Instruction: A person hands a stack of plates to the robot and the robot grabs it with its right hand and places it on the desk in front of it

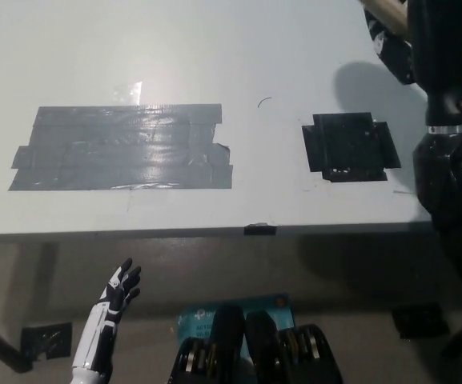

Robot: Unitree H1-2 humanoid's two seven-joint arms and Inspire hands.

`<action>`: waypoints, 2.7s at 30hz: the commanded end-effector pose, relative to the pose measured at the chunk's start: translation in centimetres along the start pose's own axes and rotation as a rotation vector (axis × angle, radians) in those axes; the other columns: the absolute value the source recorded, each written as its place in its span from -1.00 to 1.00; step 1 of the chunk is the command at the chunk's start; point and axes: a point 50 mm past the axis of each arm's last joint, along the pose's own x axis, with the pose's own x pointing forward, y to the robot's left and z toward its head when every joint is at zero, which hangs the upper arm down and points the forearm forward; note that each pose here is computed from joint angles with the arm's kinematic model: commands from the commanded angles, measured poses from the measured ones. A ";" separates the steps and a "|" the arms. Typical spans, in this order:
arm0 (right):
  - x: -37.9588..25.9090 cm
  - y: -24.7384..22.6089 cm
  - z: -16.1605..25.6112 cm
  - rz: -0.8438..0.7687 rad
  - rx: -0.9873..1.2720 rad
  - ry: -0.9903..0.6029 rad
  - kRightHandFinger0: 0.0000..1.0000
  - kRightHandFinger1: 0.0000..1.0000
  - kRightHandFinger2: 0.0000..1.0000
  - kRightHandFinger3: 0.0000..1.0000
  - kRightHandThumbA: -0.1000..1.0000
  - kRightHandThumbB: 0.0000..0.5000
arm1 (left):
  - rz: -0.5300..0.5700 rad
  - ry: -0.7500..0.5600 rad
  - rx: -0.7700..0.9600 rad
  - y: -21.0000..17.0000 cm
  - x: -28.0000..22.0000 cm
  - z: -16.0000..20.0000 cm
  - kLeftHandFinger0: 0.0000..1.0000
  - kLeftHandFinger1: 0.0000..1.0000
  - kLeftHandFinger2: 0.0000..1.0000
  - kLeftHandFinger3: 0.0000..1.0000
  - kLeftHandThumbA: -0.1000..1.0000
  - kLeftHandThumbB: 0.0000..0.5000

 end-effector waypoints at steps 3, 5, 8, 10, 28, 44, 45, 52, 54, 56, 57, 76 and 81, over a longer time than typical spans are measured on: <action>-0.2 2.1 -1.0 0.116 -0.091 -0.071 -1.00 -1.00 -0.62 -0.62 0.35 -0.73 | 0.005 -0.037 0.009 0.1 0.6 1.1 1.00 1.00 1.00 1.00 1.00 -0.19; -0.7 2.9 -1.3 0.141 -0.112 -0.079 -1.00 -1.00 -0.74 -0.72 0.33 -0.68 | 0.005 -0.040 0.011 0.1 0.7 1.1 1.00 1.00 1.00 1.00 1.00 -0.19; -2.6 5.4 -2.0 0.212 -0.136 -0.106 -1.00 -1.00 -0.90 -0.85 0.29 -0.67 | 0.007 -0.042 0.009 0.2 0.9 1.2 1.00 1.00 1.00 1.00 1.00 -0.16; -3.6 6.5 -2.2 0.248 -0.155 -0.112 -1.00 -1.00 -0.93 -0.84 0.24 -0.63 | 0.006 -0.039 0.012 0.2 1.0 1.2 1.00 1.00 1.00 1.00 1.00 -0.14; -6.4 9.3 -1.6 0.561 0.123 0.021 -0.49 -0.29 -0.04 -0.01 0.73 -0.22 | -0.003 -0.038 0.026 0.2 1.3 1.3 1.00 1.00 1.00 1.00 1.00 -0.08; -2.0 1.5 3.0 0.862 0.690 -0.081 1.00 1.00 1.00 1.00 1.00 0.79 | -0.013 -0.043 0.032 0.0 1.6 1.6 1.00 1.00 0.98 1.00 1.00 -0.18; -1.8 1.0 3.2 0.866 0.699 -0.090 1.00 1.00 1.00 1.00 1.00 0.86 | -0.013 -0.041 0.034 0.1 1.7 1.6 1.00 1.00 0.99 1.00 1.00 -0.16; -0.9 -1.4 3.3 0.933 0.779 -0.132 1.00 1.00 1.00 1.00 1.00 1.00 | -0.017 -0.042 0.028 0.1 1.8 1.7 1.00 1.00 0.99 1.00 1.00 -0.15; -0.2 -2.8 3.2 0.929 0.860 -0.158 1.00 1.00 1.00 1.00 1.00 1.00 | -0.016 -0.040 0.029 0.2 2.0 1.7 1.00 1.00 0.99 1.00 1.00 -0.13; 0.9 -5.2 3.1 0.887 0.985 -0.204 1.00 1.00 1.00 1.00 1.00 1.00 | -0.013 -0.046 0.033 0.2 2.4 2.0 1.00 1.00 0.98 1.00 1.00 -0.16; 1.4 -7.0 3.2 0.827 1.039 -0.241 1.00 1.00 1.00 1.00 1.00 1.00 | -0.015 -0.043 0.034 0.2 2.4 2.1 1.00 1.00 0.99 1.00 1.00 -0.13; -11.1 -21.4 5.3 0.359 1.233 -0.304 1.00 1.00 1.00 1.00 1.00 0.78 | -0.023 -0.021 0.000 -0.4 1.3 1.3 1.00 1.00 1.00 1.00 1.00 -0.01; -15.6 -19.5 5.6 0.381 1.313 -0.114 1.00 1.00 1.00 1.00 1.00 0.82 | -0.024 0.000 -0.008 -0.7 0.1 0.6 1.00 1.00 1.00 1.00 1.00 0.01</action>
